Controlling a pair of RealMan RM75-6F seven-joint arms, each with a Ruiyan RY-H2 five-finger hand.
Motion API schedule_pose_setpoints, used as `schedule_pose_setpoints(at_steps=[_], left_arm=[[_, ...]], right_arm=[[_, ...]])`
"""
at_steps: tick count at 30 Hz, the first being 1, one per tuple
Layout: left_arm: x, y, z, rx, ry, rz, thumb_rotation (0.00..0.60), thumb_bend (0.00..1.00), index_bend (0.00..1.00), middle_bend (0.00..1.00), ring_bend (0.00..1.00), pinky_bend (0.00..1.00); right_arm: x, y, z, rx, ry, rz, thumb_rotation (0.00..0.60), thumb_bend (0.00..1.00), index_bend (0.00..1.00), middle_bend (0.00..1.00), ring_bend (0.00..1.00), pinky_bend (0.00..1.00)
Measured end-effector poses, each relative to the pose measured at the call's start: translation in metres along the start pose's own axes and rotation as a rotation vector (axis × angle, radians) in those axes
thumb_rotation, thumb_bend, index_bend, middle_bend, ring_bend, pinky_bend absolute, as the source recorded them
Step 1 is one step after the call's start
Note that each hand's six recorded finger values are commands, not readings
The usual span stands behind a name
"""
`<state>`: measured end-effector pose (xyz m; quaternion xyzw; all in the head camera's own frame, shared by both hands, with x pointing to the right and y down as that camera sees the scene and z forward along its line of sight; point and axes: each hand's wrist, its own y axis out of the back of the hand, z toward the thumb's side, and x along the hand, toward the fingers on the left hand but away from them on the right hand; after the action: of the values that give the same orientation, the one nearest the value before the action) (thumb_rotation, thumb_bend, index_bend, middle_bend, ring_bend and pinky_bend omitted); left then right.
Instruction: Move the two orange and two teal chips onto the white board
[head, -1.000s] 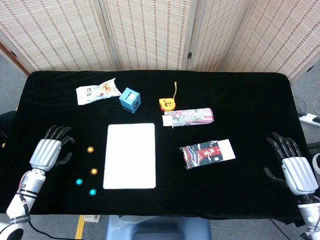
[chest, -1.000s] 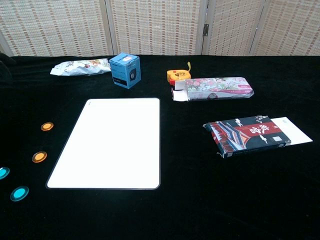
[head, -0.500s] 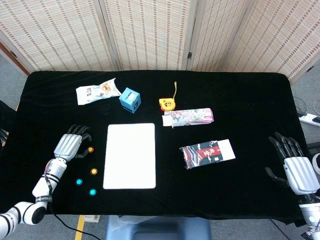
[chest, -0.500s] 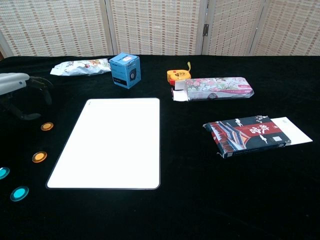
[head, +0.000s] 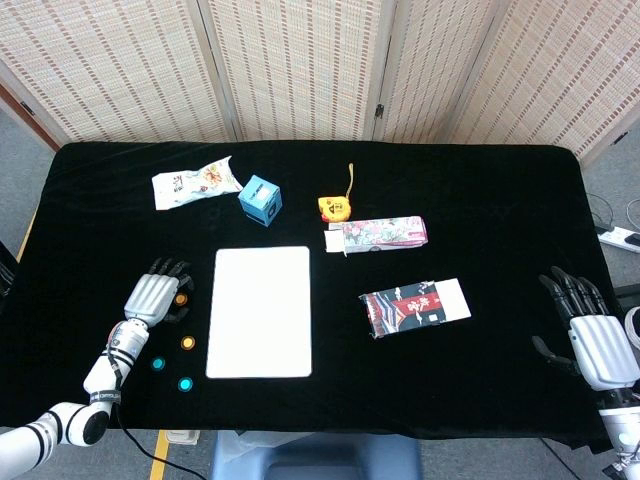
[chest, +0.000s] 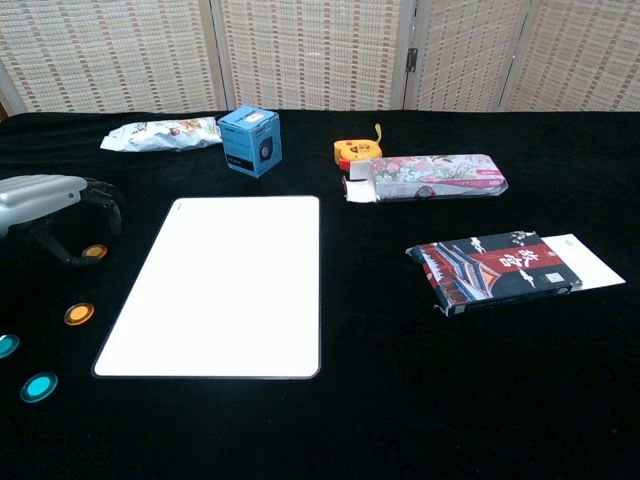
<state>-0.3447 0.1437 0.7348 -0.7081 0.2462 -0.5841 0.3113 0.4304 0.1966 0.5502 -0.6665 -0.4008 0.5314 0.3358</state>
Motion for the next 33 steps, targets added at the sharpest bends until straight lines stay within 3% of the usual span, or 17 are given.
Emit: schedule_pose_setpoints(at_steps=[25, 33], left_arm=[[0.008, -0.017, -0.017, 0.002, 0.062, -0.050, 0.600, 0.37, 0.47, 0.17, 0.07, 0.00], [0.007, -0.014, -0.011, -0.005, 0.041, -0.024, 0.600, 0.37, 0.52, 0.17, 0.07, 0.00]], right_arm=[[-0.002, -0.003, 0.001, -0.007, 0.000, 0.002, 0.600, 0.36, 0.00, 0.02, 0.00, 0.00], [-0.001, -0.003, 0.000, -0.010, -0.005, -0.001, 0.600, 0.36, 0.00, 0.02, 0.00, 0.00]])
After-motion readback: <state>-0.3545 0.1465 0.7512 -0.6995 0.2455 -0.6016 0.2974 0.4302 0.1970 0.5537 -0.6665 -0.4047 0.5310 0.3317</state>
